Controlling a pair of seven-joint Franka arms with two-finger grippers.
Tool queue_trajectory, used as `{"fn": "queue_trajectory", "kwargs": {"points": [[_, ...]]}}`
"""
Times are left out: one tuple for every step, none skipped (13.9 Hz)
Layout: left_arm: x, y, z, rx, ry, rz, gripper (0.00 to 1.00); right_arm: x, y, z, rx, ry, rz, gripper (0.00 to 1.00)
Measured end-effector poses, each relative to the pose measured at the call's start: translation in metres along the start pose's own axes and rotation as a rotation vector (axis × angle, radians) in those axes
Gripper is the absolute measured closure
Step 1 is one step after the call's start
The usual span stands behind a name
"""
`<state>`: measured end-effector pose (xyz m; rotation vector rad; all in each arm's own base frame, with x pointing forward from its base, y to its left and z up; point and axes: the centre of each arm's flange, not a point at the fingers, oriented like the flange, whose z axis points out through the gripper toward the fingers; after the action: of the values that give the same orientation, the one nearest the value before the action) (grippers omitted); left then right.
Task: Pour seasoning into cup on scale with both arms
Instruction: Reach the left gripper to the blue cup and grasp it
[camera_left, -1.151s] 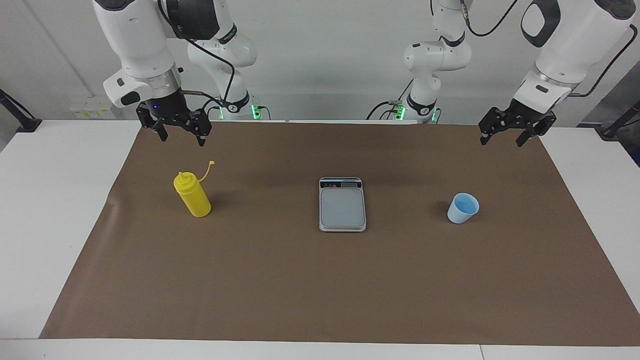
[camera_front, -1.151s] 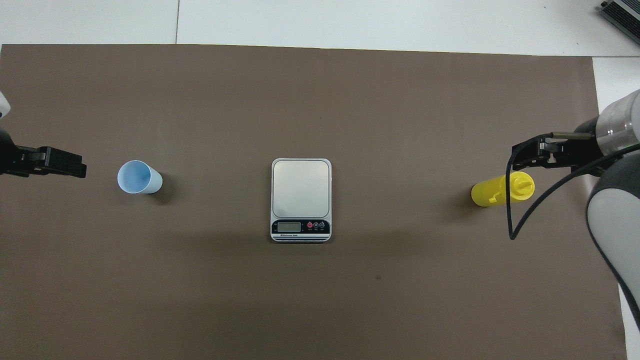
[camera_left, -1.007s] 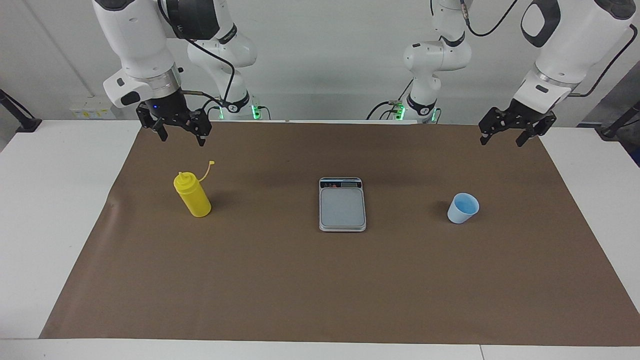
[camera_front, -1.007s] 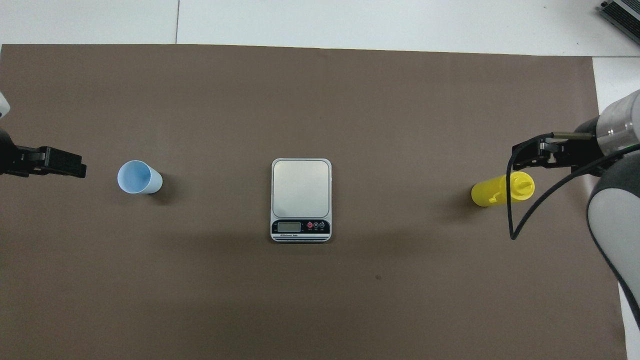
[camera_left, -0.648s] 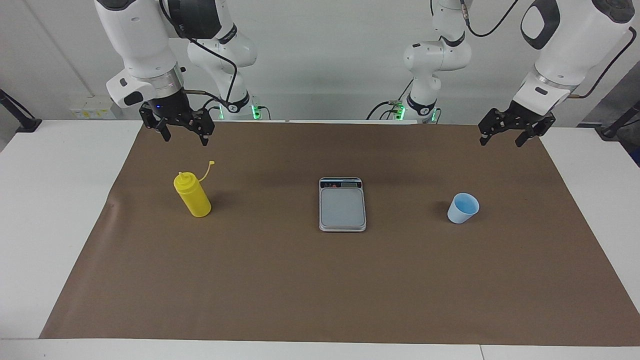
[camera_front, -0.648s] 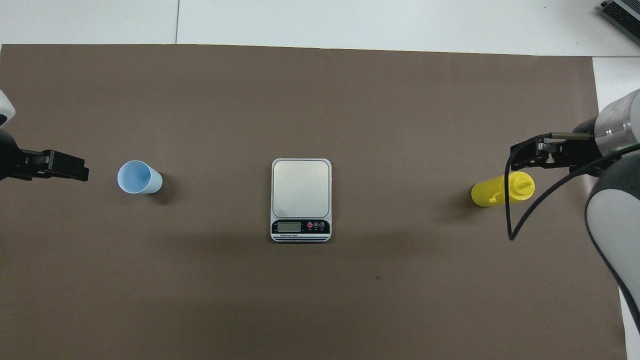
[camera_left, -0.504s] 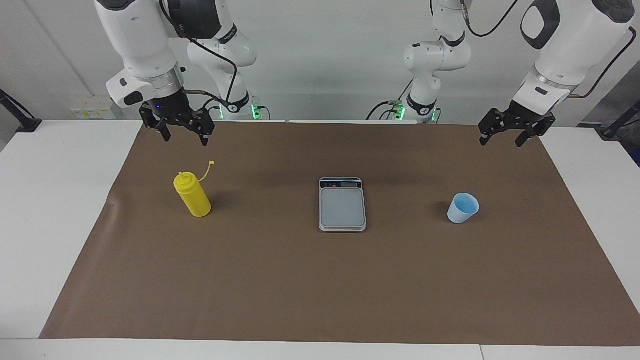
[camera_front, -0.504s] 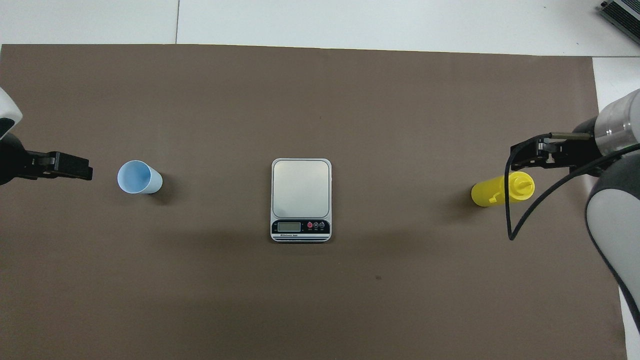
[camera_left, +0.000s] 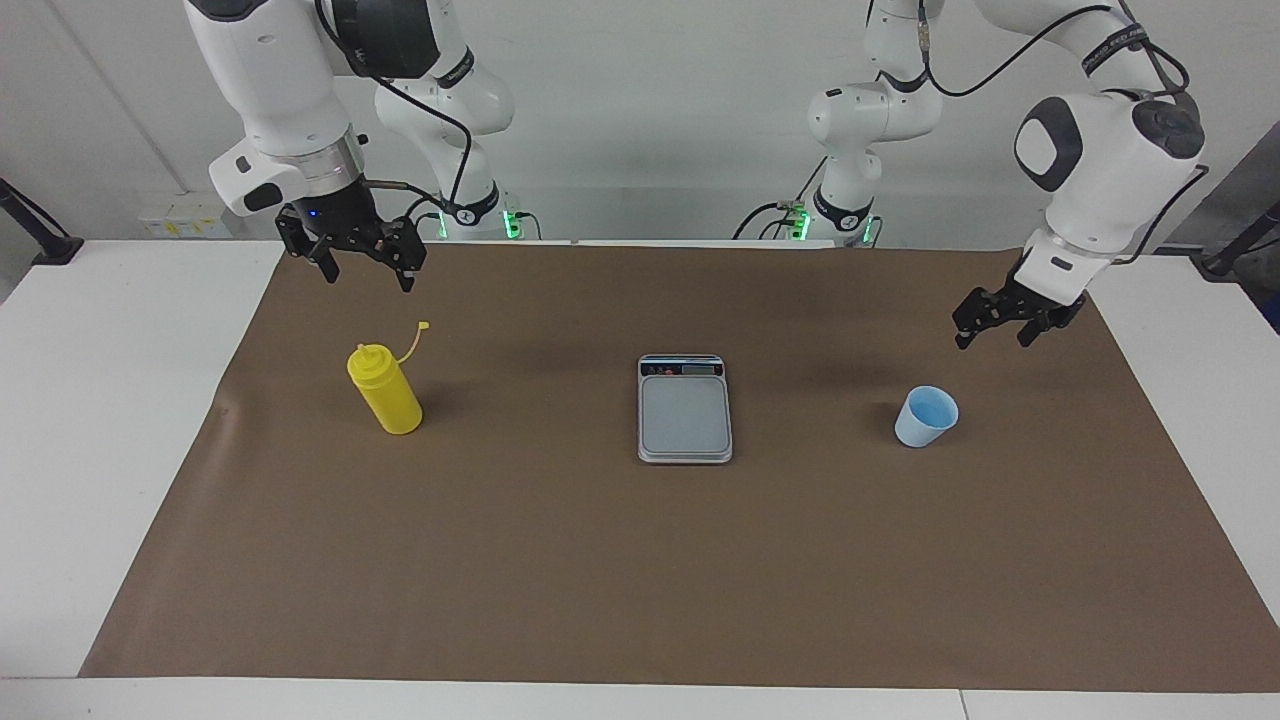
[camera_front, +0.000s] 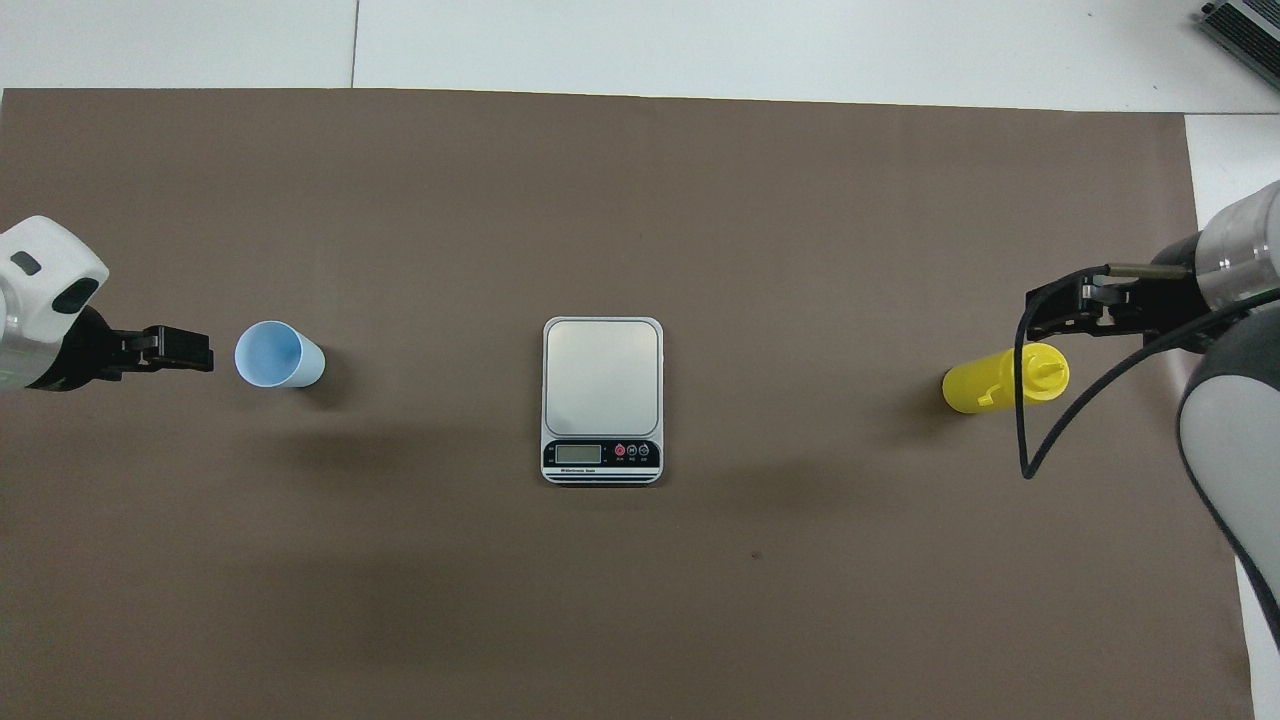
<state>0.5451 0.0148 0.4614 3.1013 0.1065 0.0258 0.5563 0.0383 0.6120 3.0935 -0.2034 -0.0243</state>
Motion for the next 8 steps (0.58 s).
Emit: {"fn": "queue_trajectory", "kwargs": {"points": [[0.003,0.000,0.016,-0.001,0.011,-0.033,0.00,0.000,0.000,0.000,0.000,0.000,0.000,0.00],[0.005,0.001,0.032,-0.002,0.023,-0.063,0.00,0.000,0.000,0.000,0.000,0.000,0.000,0.00],[0.005,0.001,0.047,-0.003,0.033,-0.090,0.00,0.000,0.000,0.000,0.000,0.000,0.000,0.00],[0.004,0.001,0.058,-0.003,0.039,-0.110,0.00,0.000,0.000,0.000,0.000,0.000,0.000,0.00],[0.004,0.001,0.067,-0.004,0.040,-0.126,0.00,0.000,0.000,0.000,0.000,0.000,0.000,0.00],[0.004,0.000,0.071,-0.004,0.040,-0.137,0.00,0.000,0.000,0.000,0.000,0.000,0.000,0.00],[0.005,0.000,0.072,-0.005,0.041,-0.145,0.00,0.000,0.000,0.000,0.000,0.000,0.000,0.00],[0.005,0.001,0.073,-0.006,0.042,-0.158,0.00,0.000,0.000,0.000,0.000,0.000,0.000,0.00]]}}
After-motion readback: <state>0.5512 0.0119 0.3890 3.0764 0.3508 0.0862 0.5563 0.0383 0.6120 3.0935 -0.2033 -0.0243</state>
